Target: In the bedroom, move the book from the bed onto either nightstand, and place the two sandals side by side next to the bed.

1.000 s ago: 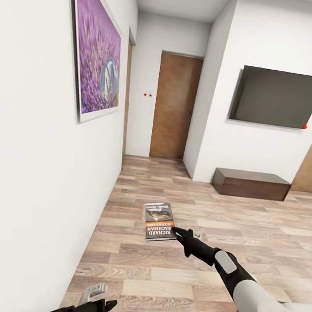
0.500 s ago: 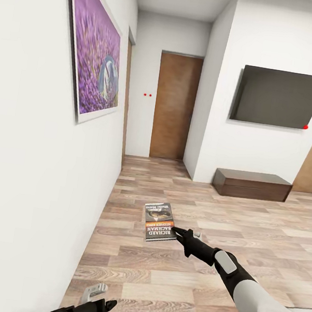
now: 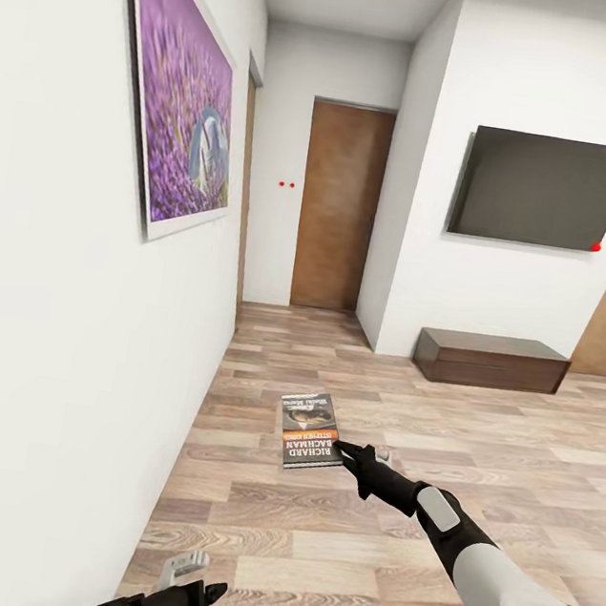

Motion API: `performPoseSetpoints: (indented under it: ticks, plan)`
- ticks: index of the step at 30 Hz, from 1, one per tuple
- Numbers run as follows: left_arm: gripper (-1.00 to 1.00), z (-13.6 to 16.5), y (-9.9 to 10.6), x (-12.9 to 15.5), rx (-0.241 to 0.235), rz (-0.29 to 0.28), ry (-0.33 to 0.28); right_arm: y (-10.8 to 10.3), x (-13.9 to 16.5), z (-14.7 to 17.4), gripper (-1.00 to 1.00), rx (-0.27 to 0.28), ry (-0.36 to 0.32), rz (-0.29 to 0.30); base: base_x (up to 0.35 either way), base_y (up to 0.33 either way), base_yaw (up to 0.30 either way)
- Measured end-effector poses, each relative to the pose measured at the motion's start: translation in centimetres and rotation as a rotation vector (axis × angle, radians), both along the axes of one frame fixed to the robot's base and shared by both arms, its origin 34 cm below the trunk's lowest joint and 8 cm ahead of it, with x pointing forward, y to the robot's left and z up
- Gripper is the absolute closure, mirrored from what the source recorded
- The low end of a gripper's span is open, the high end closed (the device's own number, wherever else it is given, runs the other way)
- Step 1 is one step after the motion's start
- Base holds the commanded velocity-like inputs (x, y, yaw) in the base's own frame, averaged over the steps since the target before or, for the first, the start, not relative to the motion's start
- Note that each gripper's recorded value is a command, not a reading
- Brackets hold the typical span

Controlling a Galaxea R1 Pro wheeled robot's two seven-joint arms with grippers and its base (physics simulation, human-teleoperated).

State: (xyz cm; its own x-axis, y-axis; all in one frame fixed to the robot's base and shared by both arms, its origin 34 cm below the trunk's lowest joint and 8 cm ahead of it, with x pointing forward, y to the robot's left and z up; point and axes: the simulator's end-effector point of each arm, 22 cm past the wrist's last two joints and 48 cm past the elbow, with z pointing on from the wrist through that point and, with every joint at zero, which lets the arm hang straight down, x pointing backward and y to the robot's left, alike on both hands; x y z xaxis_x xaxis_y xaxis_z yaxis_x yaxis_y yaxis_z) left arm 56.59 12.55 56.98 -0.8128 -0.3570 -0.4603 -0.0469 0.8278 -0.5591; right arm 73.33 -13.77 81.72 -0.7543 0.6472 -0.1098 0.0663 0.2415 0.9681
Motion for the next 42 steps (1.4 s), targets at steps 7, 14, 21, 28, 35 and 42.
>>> performPoseSetpoints:
  ticks: [7, 14, 21, 28, 35, 42]
  plan:
    - [-1.00, 0.00, 0.00, 0.01, 0.000, 0.000, 0.000, 0.00, 0.00, 0.00, 1.00, 0.000, 0.000, 0.000, 0.074, 0.000, 0.000]
    - [-1.00, 0.00, 0.00, 0.01, 0.000, 0.000, 0.000, 0.01, -0.01, -0.01, 1.00, 0.000, 0.000, 0.000, 0.074, 0.000, 0.000]
    - [-1.00, 0.00, 0.00, 0.00, 0.000, 0.000, 0.000, 0.00, 0.00, 0.00, 1.00, 0.000, 0.000, 0.000, 0.074, 0.000, 0.000]
    - [-1.00, 0.00, 0.00, 0.00, 0.000, 0.000, 0.000, -0.01, 0.01, -0.01, 1.00, 0.000, 0.001, -0.001, 0.074, 0.000, 0.000]
    - [-1.00, -0.01, 0.00, -0.02, 0.000, 0.000, 0.000, -0.01, 0.00, -0.02, 1.00, -0.001, 0.001, -0.001, 0.074, 0.000, 0.053]
    - [-1.00, -0.01, 0.04, 0.00, 0.000, 0.000, 0.000, 0.00, -0.01, -0.03, 1.00, 0.000, 0.002, 0.000, 0.074, 0.000, 0.072]
